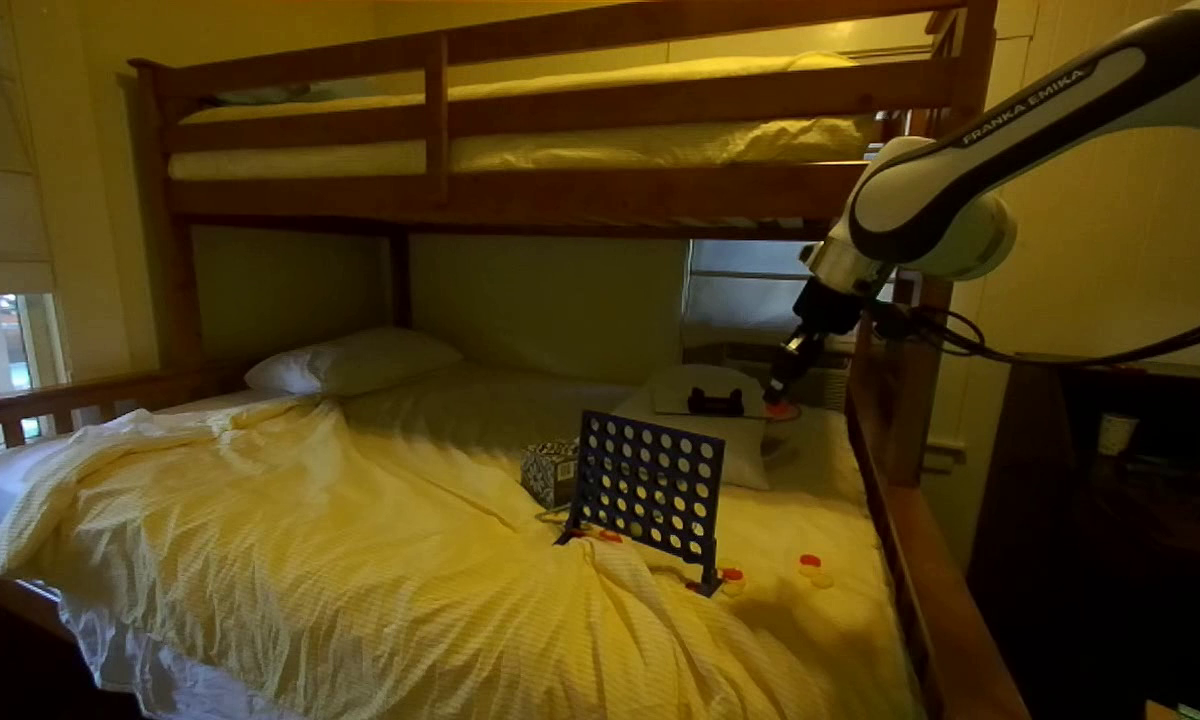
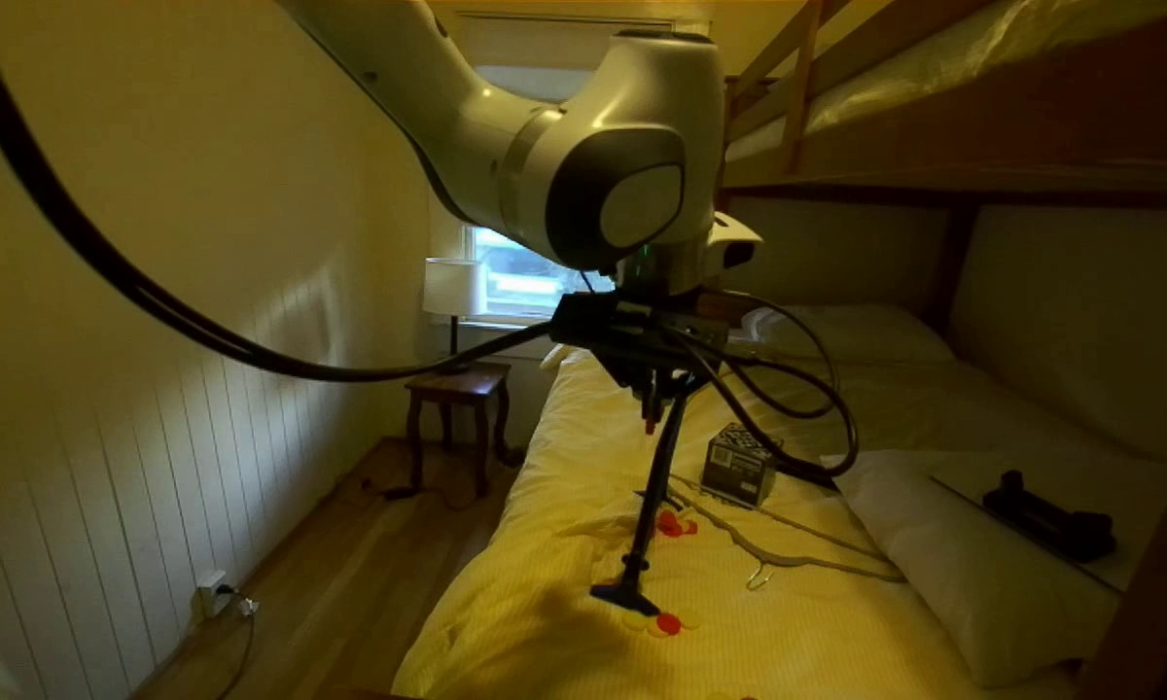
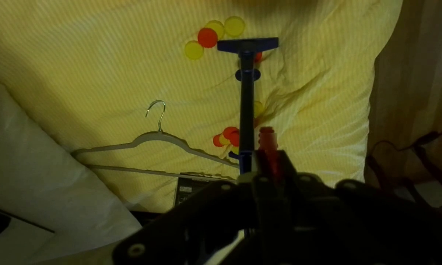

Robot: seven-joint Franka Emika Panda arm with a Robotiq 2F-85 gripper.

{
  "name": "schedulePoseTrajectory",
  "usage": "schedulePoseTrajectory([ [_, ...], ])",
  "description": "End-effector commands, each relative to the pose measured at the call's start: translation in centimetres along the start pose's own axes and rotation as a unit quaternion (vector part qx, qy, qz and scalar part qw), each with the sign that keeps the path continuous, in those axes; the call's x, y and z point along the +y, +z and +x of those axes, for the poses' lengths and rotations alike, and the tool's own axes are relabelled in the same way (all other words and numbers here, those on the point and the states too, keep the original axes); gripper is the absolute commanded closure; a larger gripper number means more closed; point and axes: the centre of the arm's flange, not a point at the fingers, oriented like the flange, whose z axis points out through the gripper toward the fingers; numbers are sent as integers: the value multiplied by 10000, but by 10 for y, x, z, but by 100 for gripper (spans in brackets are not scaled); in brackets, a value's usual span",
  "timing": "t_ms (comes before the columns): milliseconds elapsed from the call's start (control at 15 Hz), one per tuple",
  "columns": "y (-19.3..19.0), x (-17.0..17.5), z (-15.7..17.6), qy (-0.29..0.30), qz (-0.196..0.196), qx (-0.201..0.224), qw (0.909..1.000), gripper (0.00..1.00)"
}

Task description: Put the orange chip into the connect four game

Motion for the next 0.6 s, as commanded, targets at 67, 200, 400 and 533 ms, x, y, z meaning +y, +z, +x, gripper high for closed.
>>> schedulePoseTrajectory([
  [67, 3, 3, 6, 113, -20, -20, 9999, 98],
  [200, 4, 7, 12, 170, -23, -32, 9998, 98],
  [400, 9, 10, 20, 165, -18, -97, 9998, 98],
  [533, 15, 11, 25, 136, -5, -143, 9998, 98],
])
